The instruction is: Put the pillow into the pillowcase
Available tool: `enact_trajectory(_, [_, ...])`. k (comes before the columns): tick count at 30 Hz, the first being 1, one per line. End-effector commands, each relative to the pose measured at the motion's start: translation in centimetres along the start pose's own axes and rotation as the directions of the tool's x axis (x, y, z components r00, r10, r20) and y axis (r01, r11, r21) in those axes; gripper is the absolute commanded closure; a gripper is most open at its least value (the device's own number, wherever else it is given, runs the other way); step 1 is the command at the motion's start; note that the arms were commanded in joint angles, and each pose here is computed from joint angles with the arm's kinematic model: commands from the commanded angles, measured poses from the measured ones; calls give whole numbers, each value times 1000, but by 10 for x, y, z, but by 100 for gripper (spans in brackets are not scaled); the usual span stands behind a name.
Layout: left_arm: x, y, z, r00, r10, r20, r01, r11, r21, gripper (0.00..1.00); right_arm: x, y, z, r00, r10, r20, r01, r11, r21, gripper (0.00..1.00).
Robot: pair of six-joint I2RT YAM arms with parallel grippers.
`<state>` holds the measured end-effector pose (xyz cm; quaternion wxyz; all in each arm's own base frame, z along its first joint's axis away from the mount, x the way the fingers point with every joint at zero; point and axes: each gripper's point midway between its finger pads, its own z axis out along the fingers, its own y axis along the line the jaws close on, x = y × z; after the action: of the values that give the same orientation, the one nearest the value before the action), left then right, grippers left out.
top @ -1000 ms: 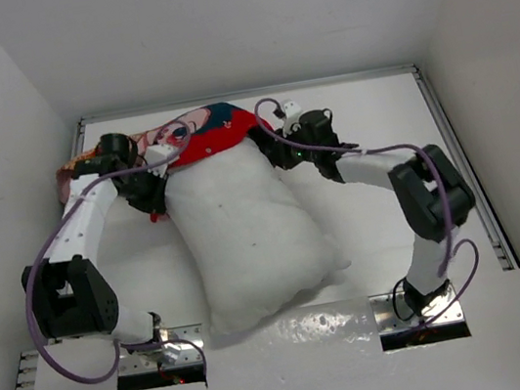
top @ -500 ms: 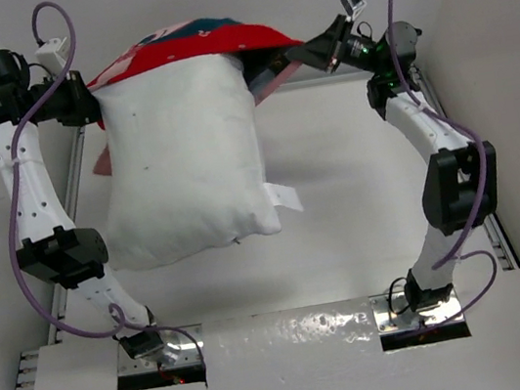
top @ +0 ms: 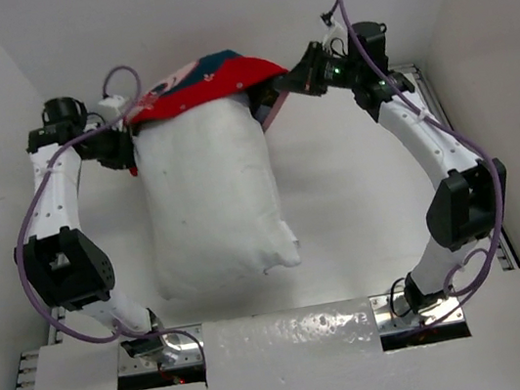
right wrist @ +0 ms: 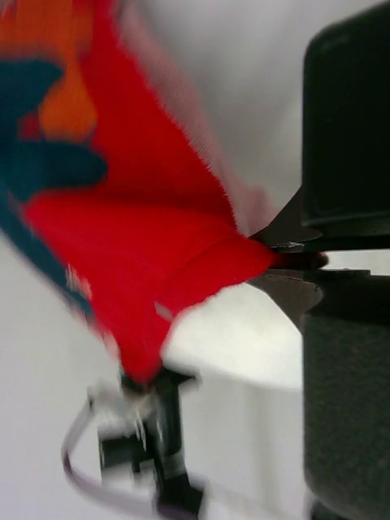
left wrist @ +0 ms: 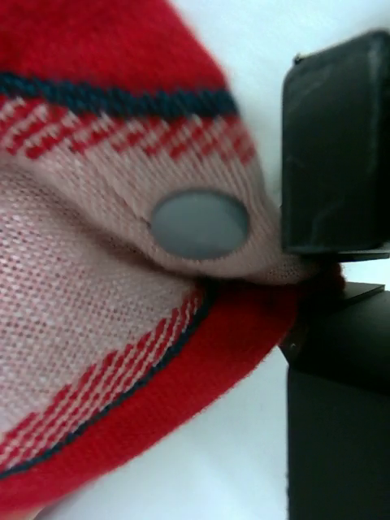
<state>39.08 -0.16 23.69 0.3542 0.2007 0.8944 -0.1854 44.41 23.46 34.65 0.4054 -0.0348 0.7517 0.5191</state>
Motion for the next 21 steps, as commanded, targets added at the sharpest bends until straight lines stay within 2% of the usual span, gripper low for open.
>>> enact_trajectory(1, [20,13,14,964,263,-42,-265,963,-41,100,46,-119,-37,984,-119,-131,166,876,452,100])
enact_trajectory(2, [38,11,20,960,268,-78,-270,963,-12,100,51,-143,-46,976,-149,-156,211,815,540,100])
enact_trajectory(3, [67,4,28,949,281,-142,-277,960,49,100,72,-164,-52,972,-119,-203,217,786,579,100])
enact_trajectory(4, [80,1,29,940,291,-176,-283,957,69,99,81,-174,-55,968,-110,-224,226,767,601,100])
enact_trajectory(5, [102,-7,28,932,281,-229,-261,958,114,96,88,-183,-59,965,-102,-241,234,748,621,95])
enact_trajectory(6, [110,-10,27,913,324,-248,-297,944,143,87,101,-194,-63,961,-74,-266,233,735,637,84])
enact_trajectory(7, [119,-9,23,897,340,-281,-308,939,153,76,104,-198,-65,957,-75,-280,245,727,641,65])
enact_trajectory(8, [131,-17,20,881,351,-318,-303,933,192,63,106,-200,-66,954,-77,-291,254,723,643,54])
enact_trajectory(9, [134,-16,16,853,397,-338,-344,916,207,37,106,-199,-67,952,-80,-297,262,720,643,44])
enact_trajectory(10, [136,-17,14,843,409,-350,-352,910,218,30,105,-198,-68,948,-92,-305,276,714,644,37])
enact_trajectory(11, [122,-16,8,841,424,-336,-374,904,205,26,102,-196,-69,946,-105,-305,287,707,647,20])
enact_trajectory(12, [109,-15,7,850,424,-311,-381,904,193,21,96,-190,-72,944,-130,-305,308,682,663,14])
enact_trajectory(13, [75,-12,-2,870,424,-252,-402,906,134,21,94,-186,-75,934,-158,-320,342,649,680,1])
enact_trajectory(15, [33,-14,-5,904,401,-147,-394,916,78,18,91,-164,-75,918,-220,-329,391,638,663,1])
enact_trajectory(16, [-5,-11,-10,904,424,-55,-424,906,6,19,93,-156,-75,904,-252,-346,425,626,654,4])
enact_trajectory(17, [-20,-15,-9,908,419,-10,-419,908,-8,22,96,-144,-70,895,-279,-349,445,636,631,23])
enact_trajectory(19, [-41,-40,4,912,406,52,-408,912,32,31,116,-114,-54,894,-294,-338,443,691,571,69])
enact_trajectory(20, [-47,-49,14,913,403,64,-407,912,47,32,130,-100,-40,895,-305,-325,439,728,527,86])
enact_trajectory(21, [-45,-51,27,914,404,43,-406,912,60,32,139,-89,-31,900,-305,-312,427,761,488,81])
